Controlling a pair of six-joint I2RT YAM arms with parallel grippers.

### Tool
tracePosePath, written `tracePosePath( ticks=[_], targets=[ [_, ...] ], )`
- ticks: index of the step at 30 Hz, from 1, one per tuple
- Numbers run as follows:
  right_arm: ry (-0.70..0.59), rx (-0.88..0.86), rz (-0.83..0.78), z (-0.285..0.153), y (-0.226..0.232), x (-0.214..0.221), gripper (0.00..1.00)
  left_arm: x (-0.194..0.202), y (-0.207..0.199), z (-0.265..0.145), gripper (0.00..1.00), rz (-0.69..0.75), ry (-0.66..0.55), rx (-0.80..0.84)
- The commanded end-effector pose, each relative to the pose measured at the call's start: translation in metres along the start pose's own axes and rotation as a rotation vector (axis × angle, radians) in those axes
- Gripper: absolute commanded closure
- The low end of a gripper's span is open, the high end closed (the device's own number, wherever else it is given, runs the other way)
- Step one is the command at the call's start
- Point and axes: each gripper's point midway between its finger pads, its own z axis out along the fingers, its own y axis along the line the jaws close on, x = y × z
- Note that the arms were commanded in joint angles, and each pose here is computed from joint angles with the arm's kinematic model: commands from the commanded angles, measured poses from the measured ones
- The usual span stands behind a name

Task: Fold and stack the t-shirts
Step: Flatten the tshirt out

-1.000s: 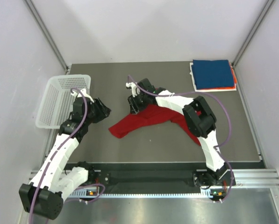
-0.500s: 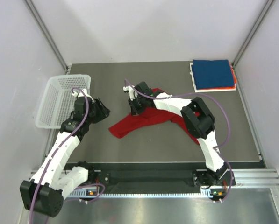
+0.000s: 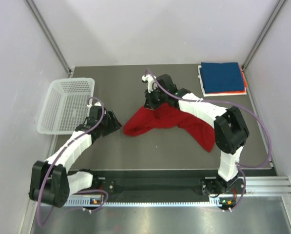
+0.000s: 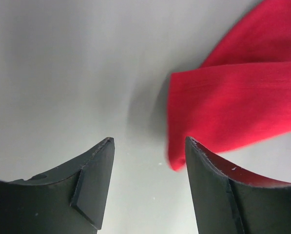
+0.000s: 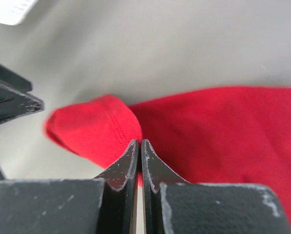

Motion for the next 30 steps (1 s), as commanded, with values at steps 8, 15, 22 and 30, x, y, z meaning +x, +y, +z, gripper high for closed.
tracePosePath(
  ticks=[8, 15, 22, 30],
  targets=[
    [0.148, 0.189, 0.209, -0.024, -0.094, 0.089, 1.00, -0.016, -0.044, 0.043, 0.34, -0.007, 0.041, 0.174],
    [0.165, 0.187, 0.226, -0.036, -0.085, 0.110, 1.00, -0.046, -0.080, 0.055, 0.32, 0.040, 0.023, 0.291],
    [0.089, 0.124, 0.192, -0.043, -0.070, 0.096, 1.00, -0.056, -0.116, 0.079, 0.31, 0.103, 0.147, 0.434],
    [0.148, 0.174, 0.228, -0.048, -0.074, 0.113, 1.00, -0.030, -0.126, 0.093, 0.32, 0.154, 0.223, 0.519]
  ],
)
